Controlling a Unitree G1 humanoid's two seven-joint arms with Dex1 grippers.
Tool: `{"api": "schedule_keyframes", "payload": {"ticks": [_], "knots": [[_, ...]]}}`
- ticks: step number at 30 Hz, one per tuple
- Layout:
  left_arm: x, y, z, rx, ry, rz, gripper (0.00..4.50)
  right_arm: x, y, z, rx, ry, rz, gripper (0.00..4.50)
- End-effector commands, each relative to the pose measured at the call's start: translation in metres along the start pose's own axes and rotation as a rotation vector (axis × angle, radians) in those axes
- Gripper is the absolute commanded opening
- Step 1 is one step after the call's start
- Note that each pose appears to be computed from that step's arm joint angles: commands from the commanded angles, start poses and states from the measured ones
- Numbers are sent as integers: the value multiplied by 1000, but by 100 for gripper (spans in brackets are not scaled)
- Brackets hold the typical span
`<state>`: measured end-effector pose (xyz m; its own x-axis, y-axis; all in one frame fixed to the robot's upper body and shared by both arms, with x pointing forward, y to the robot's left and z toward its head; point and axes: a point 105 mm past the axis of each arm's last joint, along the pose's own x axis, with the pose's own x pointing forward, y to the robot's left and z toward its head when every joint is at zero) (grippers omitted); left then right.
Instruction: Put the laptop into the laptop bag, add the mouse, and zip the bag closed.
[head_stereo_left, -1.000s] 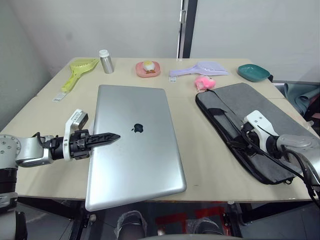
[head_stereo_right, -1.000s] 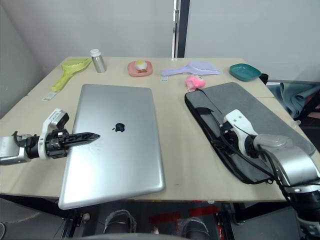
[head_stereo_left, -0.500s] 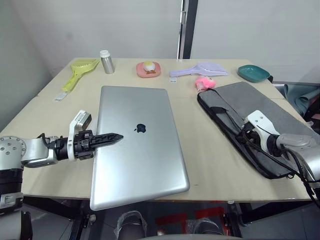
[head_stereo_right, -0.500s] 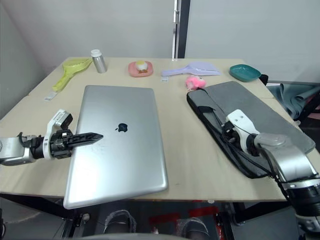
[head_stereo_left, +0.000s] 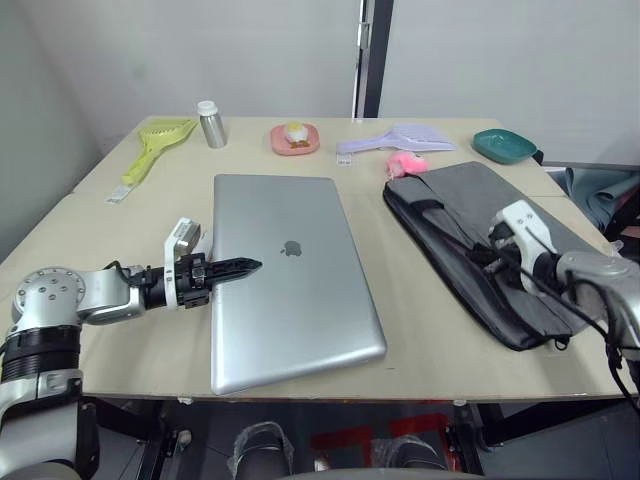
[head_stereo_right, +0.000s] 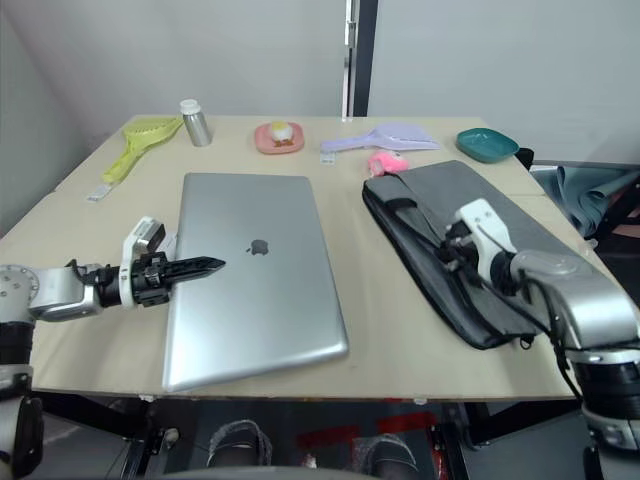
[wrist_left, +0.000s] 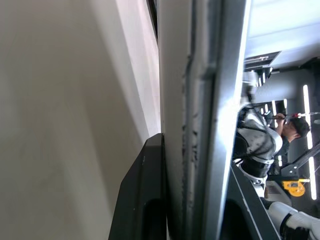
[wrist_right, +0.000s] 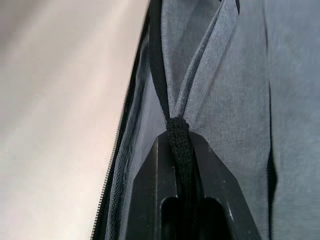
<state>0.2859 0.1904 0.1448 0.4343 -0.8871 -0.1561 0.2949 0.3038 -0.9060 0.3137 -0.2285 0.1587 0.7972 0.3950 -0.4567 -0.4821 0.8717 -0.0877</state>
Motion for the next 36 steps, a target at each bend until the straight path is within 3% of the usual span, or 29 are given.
{"api": "schedule_keyframes", "payload": {"ticks": [1,6,10,16,28,36], "knots": [[3,-31,12,37,-51,-167,37,-13,5,28,6,-86,9,3],[17,-34,15,-41,-109,-232,37,-23,11,49,86,-148,21,3],[30,-37,19,-99,-164,-266,37,-24,14,50,118,-148,10,3],[48,-33,-4,-120,-100,-268,37,-18,18,46,138,-144,-1,3],[84,-35,-8,-194,-122,-269,37,-11,30,50,123,-152,29,3],[113,-43,-15,-226,-77,-265,37,-5,39,56,132,-174,43,3]]}}
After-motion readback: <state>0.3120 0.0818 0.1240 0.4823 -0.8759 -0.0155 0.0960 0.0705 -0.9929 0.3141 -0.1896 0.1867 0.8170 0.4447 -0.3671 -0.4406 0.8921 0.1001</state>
